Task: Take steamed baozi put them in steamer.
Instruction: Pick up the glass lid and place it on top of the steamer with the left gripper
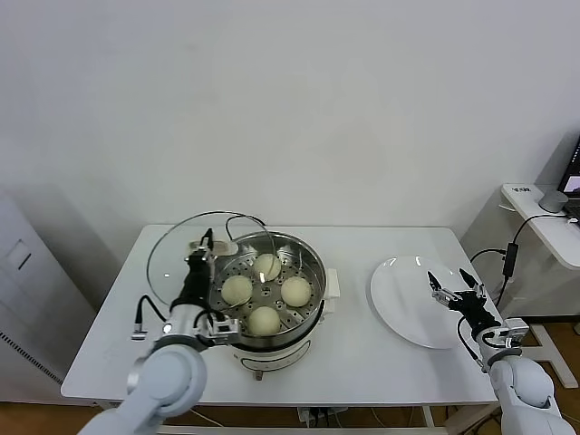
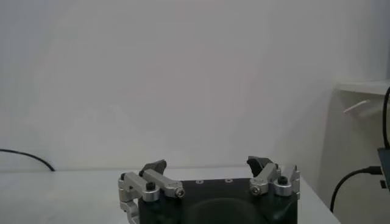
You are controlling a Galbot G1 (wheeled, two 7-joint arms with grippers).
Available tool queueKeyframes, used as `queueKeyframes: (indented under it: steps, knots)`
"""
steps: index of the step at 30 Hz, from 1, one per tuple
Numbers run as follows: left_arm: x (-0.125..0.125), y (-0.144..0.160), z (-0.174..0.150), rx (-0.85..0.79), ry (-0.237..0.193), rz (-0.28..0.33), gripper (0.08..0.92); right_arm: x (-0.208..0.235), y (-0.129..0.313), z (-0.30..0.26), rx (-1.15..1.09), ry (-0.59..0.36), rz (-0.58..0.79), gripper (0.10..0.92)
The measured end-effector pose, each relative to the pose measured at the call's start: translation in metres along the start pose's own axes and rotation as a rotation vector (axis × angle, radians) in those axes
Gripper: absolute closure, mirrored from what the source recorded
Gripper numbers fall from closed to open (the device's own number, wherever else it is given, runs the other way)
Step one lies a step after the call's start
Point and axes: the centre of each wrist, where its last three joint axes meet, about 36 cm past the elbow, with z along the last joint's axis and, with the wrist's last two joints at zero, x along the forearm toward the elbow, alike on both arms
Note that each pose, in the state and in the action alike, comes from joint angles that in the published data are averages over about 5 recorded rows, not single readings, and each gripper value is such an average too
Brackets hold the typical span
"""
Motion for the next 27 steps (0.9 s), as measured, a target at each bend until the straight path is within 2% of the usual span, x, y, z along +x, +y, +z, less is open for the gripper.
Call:
queueKeyframes:
  steps: [13,27]
  knots:
    - [0.007,-0.013,-0.045,0.032,-0.041,0.018,0.894,0.000,-0.001,0.003,0.004,0.011,-0.002,0.200]
    - [0.010,-0.026,-0.069,0.040,-0.071,0.029,0.894,0.001,0.000,0.005,0.002,0.014,-0.003,0.200]
